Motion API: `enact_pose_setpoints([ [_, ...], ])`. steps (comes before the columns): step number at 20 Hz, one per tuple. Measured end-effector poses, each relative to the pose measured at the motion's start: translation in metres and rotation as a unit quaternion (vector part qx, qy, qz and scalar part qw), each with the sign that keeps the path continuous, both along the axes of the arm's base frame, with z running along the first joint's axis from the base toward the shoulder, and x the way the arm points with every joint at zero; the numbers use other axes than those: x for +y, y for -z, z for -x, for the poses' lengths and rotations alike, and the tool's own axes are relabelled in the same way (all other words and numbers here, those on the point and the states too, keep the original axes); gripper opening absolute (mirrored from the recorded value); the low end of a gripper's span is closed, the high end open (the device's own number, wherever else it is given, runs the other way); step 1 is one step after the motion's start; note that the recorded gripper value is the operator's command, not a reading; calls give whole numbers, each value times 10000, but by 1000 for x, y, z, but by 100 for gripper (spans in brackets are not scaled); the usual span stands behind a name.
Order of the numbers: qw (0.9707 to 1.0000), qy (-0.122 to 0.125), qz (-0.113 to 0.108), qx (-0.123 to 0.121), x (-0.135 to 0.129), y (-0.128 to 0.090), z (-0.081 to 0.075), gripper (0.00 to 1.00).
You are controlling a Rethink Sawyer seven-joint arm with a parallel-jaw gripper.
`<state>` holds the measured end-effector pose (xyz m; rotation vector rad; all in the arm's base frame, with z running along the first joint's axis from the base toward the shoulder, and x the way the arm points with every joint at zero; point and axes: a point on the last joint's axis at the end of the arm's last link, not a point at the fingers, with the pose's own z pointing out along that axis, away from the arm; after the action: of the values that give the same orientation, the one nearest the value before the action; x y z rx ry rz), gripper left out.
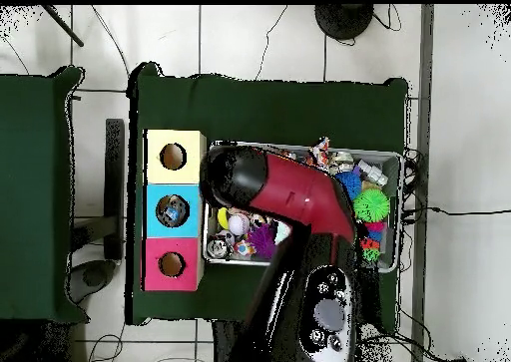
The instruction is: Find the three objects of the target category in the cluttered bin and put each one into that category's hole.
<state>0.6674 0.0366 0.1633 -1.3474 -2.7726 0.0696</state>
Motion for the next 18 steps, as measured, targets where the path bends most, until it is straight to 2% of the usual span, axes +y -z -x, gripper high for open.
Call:
enact_pose_setpoints([
  [3,9998,154,65,-64,-38,-8,-1,100],
  [5,9995,231,183,-75,-75,-13,3,100],
  [6,9993,270,242,-80,-93,-15,5,0],
  [9,9989,262,376,-71,-128,-17,11,0],
  [10,9986,225,474,-58,-149,-19,17,0],
  [15,9978,91,648,-83,-184,-27,25,0],
  [18,9977,12,667,-116,-192,-30,25,0],
])
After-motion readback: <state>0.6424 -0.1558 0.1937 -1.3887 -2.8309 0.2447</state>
